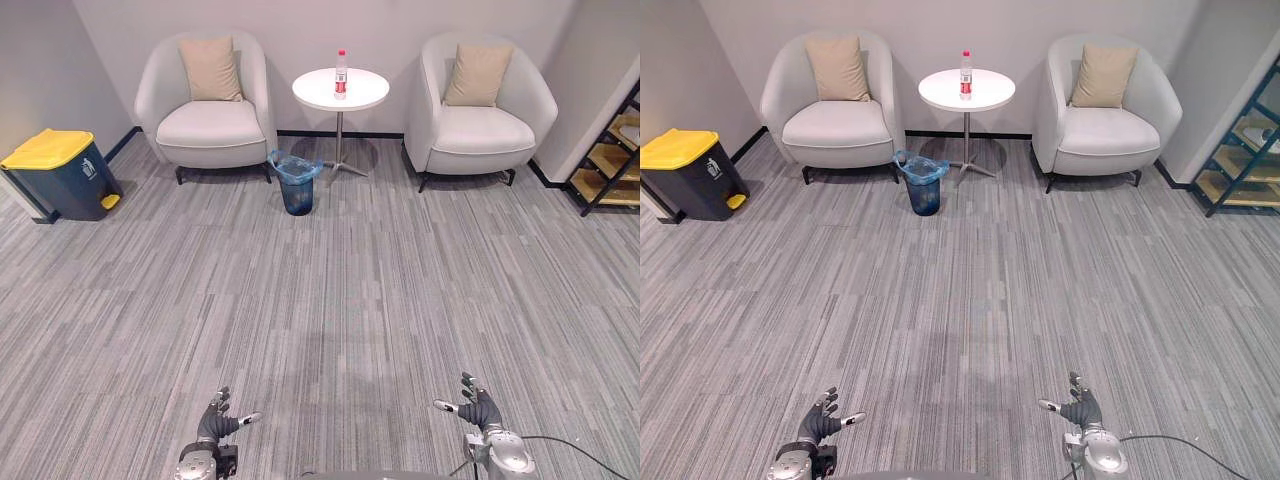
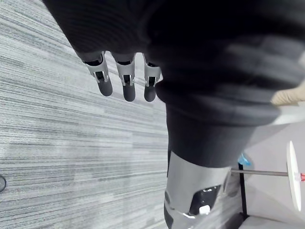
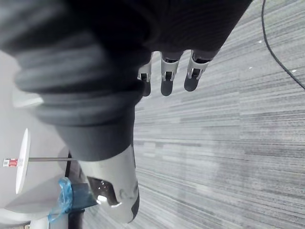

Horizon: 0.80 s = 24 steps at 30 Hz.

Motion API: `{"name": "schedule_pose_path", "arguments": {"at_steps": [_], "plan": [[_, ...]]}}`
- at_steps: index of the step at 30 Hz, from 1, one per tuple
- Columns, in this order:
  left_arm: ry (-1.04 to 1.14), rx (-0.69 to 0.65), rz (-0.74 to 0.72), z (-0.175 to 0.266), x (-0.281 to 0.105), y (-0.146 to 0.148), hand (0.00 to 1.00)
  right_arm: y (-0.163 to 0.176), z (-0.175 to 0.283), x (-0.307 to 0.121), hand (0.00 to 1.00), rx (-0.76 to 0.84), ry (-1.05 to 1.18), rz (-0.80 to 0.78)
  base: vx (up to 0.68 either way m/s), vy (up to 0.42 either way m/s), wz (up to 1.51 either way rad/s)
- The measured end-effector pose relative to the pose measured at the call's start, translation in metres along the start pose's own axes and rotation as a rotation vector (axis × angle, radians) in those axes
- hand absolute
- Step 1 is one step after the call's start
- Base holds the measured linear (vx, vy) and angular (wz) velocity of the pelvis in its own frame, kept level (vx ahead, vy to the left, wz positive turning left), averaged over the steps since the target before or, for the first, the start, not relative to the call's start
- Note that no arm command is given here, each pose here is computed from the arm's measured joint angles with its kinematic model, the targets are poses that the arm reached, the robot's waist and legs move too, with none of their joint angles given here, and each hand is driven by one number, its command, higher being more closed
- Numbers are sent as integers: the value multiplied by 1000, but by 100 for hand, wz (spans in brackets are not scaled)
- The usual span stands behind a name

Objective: Gather rubbish on tea table into small bin, then transfer packed bag to large trash can.

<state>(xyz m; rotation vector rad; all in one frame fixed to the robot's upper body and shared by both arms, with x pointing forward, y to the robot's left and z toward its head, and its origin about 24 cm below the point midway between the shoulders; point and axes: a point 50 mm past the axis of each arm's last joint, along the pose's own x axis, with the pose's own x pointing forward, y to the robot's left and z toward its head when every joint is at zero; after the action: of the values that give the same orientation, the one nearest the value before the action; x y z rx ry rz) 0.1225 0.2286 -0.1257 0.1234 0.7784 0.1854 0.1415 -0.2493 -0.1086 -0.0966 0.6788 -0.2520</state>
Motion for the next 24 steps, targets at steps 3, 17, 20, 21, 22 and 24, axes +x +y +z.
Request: {"name": "schedule_pose_path", "arguments": {"at_steps": [3,17,20,21,22,24], "plan": [[2,13,-2,-1,0,0,0,-3,0,0,0,5,0,-10,-39,-4,1],[20,13,-7,-4,-1,-3,0,-4,-13,-2,0,56,65,-23,-23,-2,0],[21,6,-15,-4,-1,-6,0,-4,-13,-2,0,65,64,-24,0,0,0],[21,6,-16,-4,-1,-7,0,-4,-13,-2,0,66,64,-25,0,0,0],[21,6,-17,-4,-1,-7,0,-4,-13,-2,0,66,64,-25,0,0,0],[21,6,-17,-4,-1,-7,0,-4,-13,-2,0,68,64,-24,0,0,0]]}}
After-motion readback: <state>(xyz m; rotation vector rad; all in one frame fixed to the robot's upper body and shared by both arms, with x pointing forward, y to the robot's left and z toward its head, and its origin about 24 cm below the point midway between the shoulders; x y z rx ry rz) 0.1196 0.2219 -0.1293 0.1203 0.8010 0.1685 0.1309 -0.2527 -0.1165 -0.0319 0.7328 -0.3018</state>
